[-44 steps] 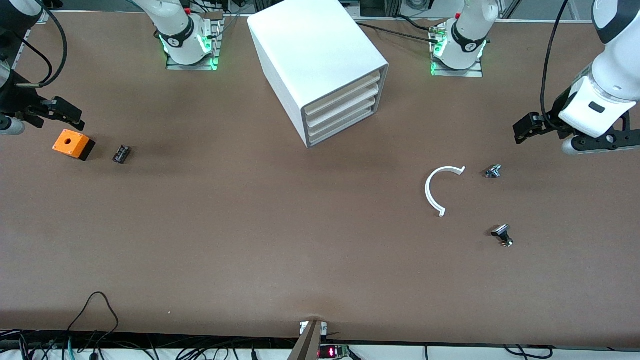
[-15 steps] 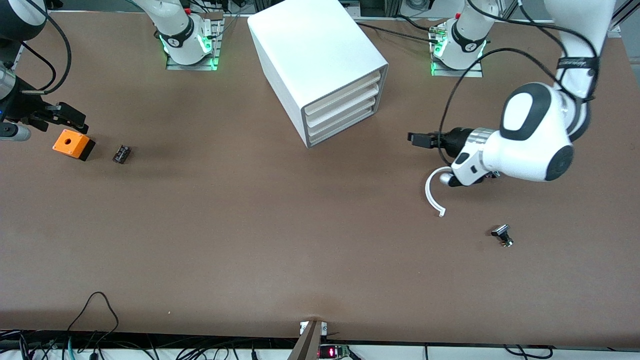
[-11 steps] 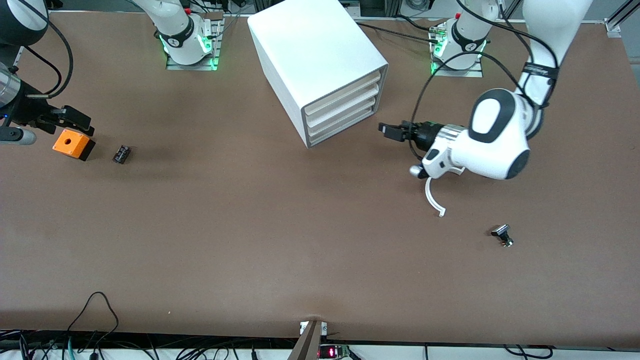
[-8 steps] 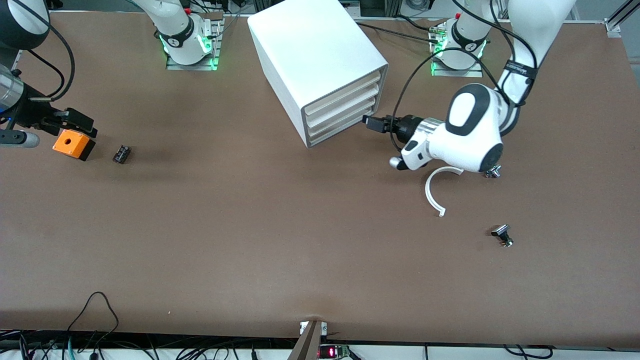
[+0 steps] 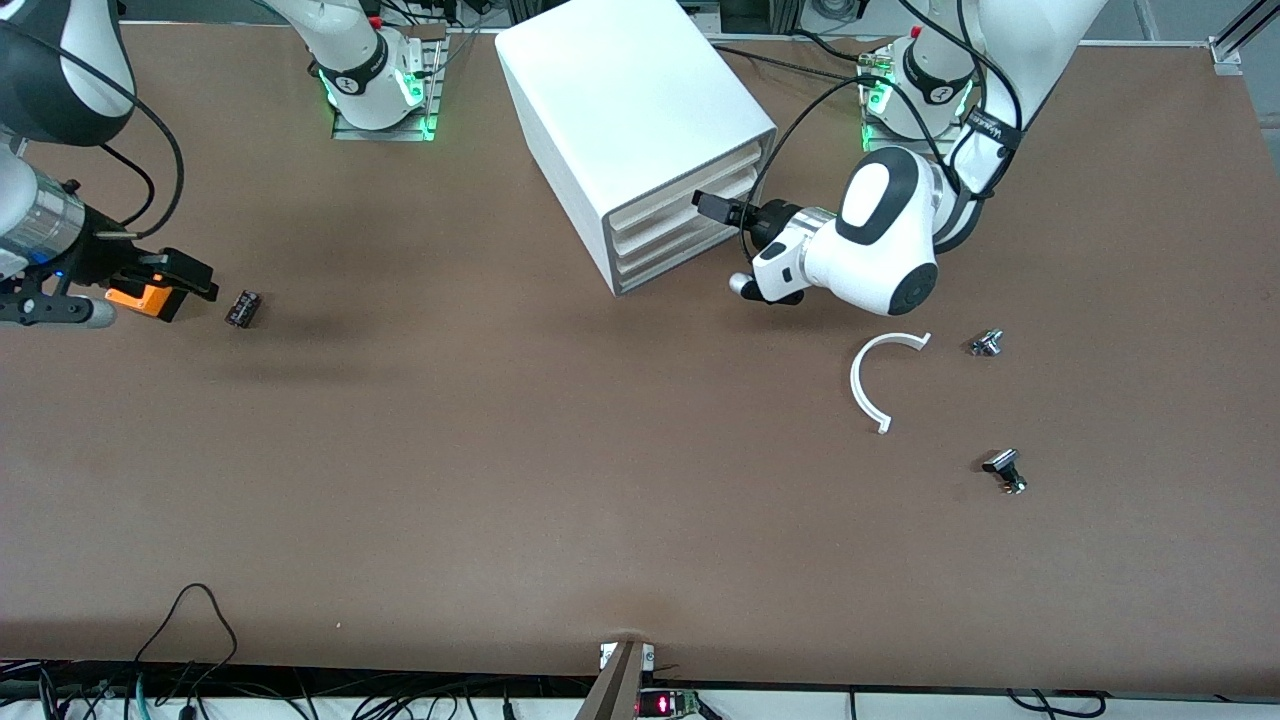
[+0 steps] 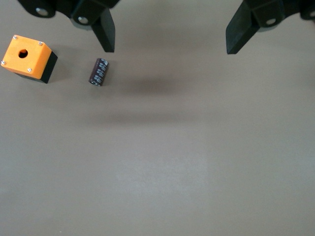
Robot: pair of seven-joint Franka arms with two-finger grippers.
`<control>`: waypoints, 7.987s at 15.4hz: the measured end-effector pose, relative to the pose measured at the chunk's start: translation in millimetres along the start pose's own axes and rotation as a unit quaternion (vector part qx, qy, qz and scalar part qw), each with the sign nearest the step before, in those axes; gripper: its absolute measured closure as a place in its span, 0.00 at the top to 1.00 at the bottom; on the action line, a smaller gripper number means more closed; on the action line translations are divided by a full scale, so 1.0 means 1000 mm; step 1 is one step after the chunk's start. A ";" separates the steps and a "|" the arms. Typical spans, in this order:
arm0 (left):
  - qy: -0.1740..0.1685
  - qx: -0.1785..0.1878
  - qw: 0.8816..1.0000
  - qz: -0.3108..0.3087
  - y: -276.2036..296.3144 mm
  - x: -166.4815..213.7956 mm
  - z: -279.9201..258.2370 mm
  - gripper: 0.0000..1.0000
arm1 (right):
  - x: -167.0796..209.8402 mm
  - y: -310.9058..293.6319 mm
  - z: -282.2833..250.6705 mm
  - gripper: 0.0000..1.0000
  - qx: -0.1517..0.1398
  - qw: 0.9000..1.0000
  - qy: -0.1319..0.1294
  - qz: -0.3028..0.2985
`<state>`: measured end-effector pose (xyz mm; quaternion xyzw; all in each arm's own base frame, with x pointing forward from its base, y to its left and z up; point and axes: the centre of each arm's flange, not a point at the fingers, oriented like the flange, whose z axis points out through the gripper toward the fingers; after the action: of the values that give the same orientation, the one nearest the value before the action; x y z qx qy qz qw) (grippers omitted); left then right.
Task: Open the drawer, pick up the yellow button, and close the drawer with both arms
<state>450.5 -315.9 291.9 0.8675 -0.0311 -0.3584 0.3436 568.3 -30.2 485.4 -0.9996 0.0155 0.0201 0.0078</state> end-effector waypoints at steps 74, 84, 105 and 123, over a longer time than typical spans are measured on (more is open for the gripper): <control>0.303 0.376 0.875 0.033 -0.032 -0.169 -0.390 1.00 | -0.164 -0.639 0.111 0.88 -0.041 0.748 0.022 -0.662; 0.301 0.368 0.879 0.033 -0.028 -0.173 -0.392 1.00 | -0.163 -0.641 0.112 0.44 -0.043 0.746 0.027 -0.664; 0.336 0.292 0.895 -0.017 -0.017 -0.122 -0.370 1.00 | -0.035 -0.515 -0.024 0.41 -0.046 0.849 0.130 -0.510; 0.389 0.178 0.893 -0.141 0.011 0.037 -0.074 1.00 | 0.070 -0.131 0.208 0.41 -0.052 0.992 -0.007 -0.114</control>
<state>527.7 -293.1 313.8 0.9794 0.1644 -0.0258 0.1143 633.8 101.6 276.2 -0.9938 -0.0998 0.0273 -0.0416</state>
